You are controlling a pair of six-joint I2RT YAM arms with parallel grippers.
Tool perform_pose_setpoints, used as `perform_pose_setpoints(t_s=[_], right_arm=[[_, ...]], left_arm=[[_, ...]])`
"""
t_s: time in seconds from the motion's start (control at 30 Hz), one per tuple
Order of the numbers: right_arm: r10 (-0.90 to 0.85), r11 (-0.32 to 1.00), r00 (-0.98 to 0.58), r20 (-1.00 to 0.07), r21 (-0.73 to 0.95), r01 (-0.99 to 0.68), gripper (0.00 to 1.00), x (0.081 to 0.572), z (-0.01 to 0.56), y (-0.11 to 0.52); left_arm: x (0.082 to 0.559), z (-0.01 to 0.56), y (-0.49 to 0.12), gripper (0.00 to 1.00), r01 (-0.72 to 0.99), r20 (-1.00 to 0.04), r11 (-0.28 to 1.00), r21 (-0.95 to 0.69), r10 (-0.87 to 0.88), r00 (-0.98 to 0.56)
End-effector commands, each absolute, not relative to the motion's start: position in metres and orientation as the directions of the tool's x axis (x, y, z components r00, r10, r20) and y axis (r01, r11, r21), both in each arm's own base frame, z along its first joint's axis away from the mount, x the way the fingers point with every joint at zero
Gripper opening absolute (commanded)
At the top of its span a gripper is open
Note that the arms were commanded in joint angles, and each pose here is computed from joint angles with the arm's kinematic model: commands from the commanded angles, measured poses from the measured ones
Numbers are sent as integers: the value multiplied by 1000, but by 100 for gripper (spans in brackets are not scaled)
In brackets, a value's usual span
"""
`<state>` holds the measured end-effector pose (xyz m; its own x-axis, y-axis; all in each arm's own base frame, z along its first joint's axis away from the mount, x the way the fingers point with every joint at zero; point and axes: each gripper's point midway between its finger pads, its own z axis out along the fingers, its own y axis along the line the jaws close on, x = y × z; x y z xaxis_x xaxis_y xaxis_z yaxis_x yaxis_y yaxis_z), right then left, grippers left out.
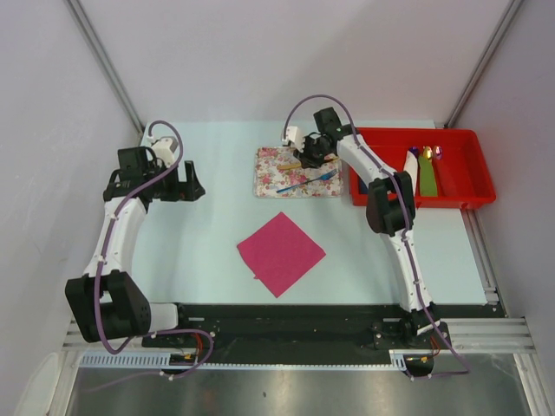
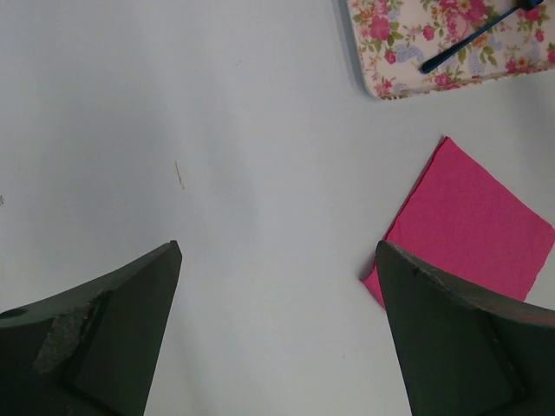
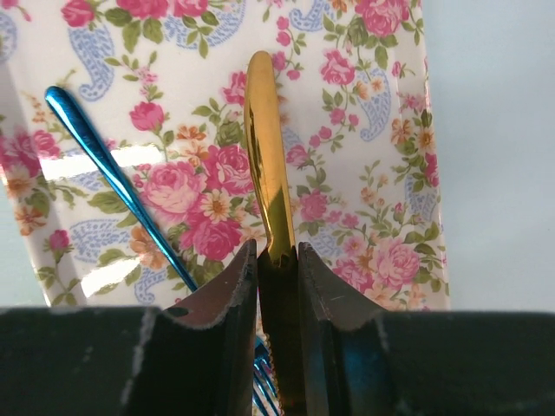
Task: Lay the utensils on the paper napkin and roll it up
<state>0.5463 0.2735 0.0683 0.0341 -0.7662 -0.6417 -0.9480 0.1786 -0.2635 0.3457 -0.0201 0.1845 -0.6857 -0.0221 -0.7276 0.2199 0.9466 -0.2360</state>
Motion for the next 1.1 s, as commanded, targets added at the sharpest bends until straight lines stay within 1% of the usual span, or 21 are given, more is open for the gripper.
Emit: perform_pose_setpoints(t_s=[0.0, 0.1, 0.23, 0.5, 0.77, 0.9, 1.03, 1.07], right_arm=[[-728, 121, 166, -665, -363, -924, 0, 538, 135, 284], [-743, 80, 201, -639, -383, -920, 0, 532, 130, 281], [-757, 56, 209, -619, -381, -923, 0, 526, 128, 276], [-743, 62, 189, -642, -347, -936, 0, 511, 144, 273], [-709, 56, 211, -672, -352, -934, 0, 496, 175, 276], [-687, 28, 235, -688, -348, -937, 0, 479, 193, 281], [-650, -52, 308, -695, -363, -930, 0, 448, 216, 294], [-649, -74, 313, -694, -351, -933, 0, 438, 212, 296]], left_arm=[[365, 212, -34, 100, 301, -793, 916, -266, -30, -609], [370, 211, -45, 100, 340, -791, 895, -288, -22, -611], [375, 208, -52, 100, 363, -781, 881, -304, -12, -624], [382, 207, -64, 100, 385, -787, 866, -319, -16, -617], [383, 203, -75, 100, 425, -793, 838, -342, -15, -609], [385, 208, -88, 100, 484, -801, 792, -371, -10, -598], [379, 217, -113, 100, 612, -816, 674, -414, 23, -577], [378, 214, -120, 100, 624, -805, 649, -435, 30, -593]])
